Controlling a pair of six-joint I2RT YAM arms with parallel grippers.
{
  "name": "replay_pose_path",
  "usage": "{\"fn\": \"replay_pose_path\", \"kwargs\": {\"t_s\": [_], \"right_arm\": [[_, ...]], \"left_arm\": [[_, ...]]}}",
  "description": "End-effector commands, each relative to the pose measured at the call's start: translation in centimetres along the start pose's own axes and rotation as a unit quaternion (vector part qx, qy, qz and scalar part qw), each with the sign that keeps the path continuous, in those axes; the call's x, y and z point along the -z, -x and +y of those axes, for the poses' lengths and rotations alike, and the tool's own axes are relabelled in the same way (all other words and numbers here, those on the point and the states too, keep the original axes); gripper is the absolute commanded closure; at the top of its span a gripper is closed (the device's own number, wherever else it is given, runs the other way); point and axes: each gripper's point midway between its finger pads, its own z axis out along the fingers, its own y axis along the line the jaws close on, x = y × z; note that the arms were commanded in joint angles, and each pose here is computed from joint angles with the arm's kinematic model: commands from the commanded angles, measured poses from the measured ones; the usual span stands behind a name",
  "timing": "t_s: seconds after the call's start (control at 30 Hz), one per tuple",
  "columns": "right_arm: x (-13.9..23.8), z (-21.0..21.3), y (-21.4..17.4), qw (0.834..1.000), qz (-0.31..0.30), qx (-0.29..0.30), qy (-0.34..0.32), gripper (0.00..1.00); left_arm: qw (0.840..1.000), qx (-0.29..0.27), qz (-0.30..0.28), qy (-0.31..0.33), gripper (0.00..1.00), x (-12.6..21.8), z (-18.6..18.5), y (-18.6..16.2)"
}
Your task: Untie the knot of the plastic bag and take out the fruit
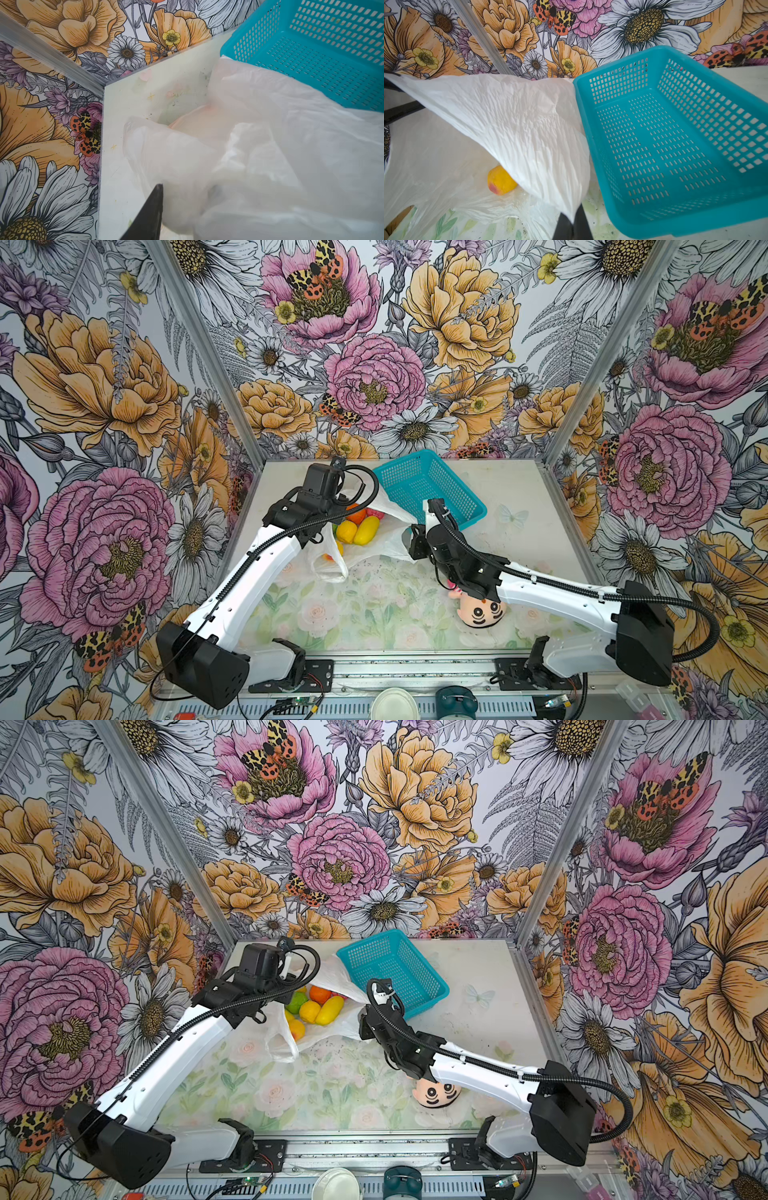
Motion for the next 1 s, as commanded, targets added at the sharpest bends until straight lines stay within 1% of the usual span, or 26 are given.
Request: {"fn": "replay_pose_path", "kwargs": {"t_s": [0.0,0.03,0.07,0.1,0.13,0.2,0.23,0.33,0.47,0.6,0.7,0.8,0.97], "right_arm": [[0.6,-1.8,1.0,0.999,-0.024,-0.003,-0.032,1.0],[0.7,-1.5,1.0,0.999,-0.024,0.001,-0.024,0.92],[0.7,-1.1,1.0,1.0,-0.024,0.005,-0.012,0.81],[0.7,-0.5,1.1,1.0,-0.024,0.011,0.002,0.67],[0.9,-0.2,1.0,1.0,-0.024,0.016,0.01,0.55],[1.4,0.4,1.3,0.999,-0.025,0.028,0.02,0.42],[1.9,1.0,1.5,0.999,-0.026,0.037,0.025,0.37],[3.6,2.5,2.2,0.997,-0.038,0.06,0.041,0.29],[6.5,5.2,3.1,0.991,-0.062,0.085,0.087,0.28],[8.8,8.4,3.0,0.981,-0.079,0.12,0.134,0.32],[9.4,10.8,1.5,0.973,-0.07,0.147,0.166,0.36],[8.3,12.9,-1.3,0.966,-0.049,0.159,0.199,0.38],[4.4,15.0,-4.6,0.967,-0.02,0.144,0.21,0.42]], "left_arm": [[1.0,0.011,0.0,0.023,0.88,-0.4,1.1,0.1],[1.0,0.011,-0.001,0.019,0.99,-0.3,1.0,0.2],[1.0,0.012,-0.003,0.013,1.0,-0.2,0.8,0.2],[1.0,0.012,-0.006,0.003,1.0,-0.1,0.5,0.3],[1.0,0.012,-0.008,-0.006,1.0,0.0,0.2,0.4],[1.0,0.011,-0.008,-0.016,1.0,-0.1,-0.2,0.4],[1.0,0.01,-0.006,-0.02,1.0,-0.2,-0.5,0.4],[0.999,0.009,-0.001,-0.034,1.0,-0.6,-1.1,0.3],[0.999,0.012,0.0,-0.041,1.0,-0.6,-1.4,0.3],[0.999,0.018,0.006,-0.041,1.0,-1.0,-1.8,0.1],[0.998,0.019,0.02,-0.053,1.0,-1.4,-2.6,-0.5],[0.998,0.023,0.024,-0.048,1.0,-1.6,-2.5,-0.6],[0.997,0.046,0.022,-0.056,1.0,-1.6,-1.6,-0.4]]}}
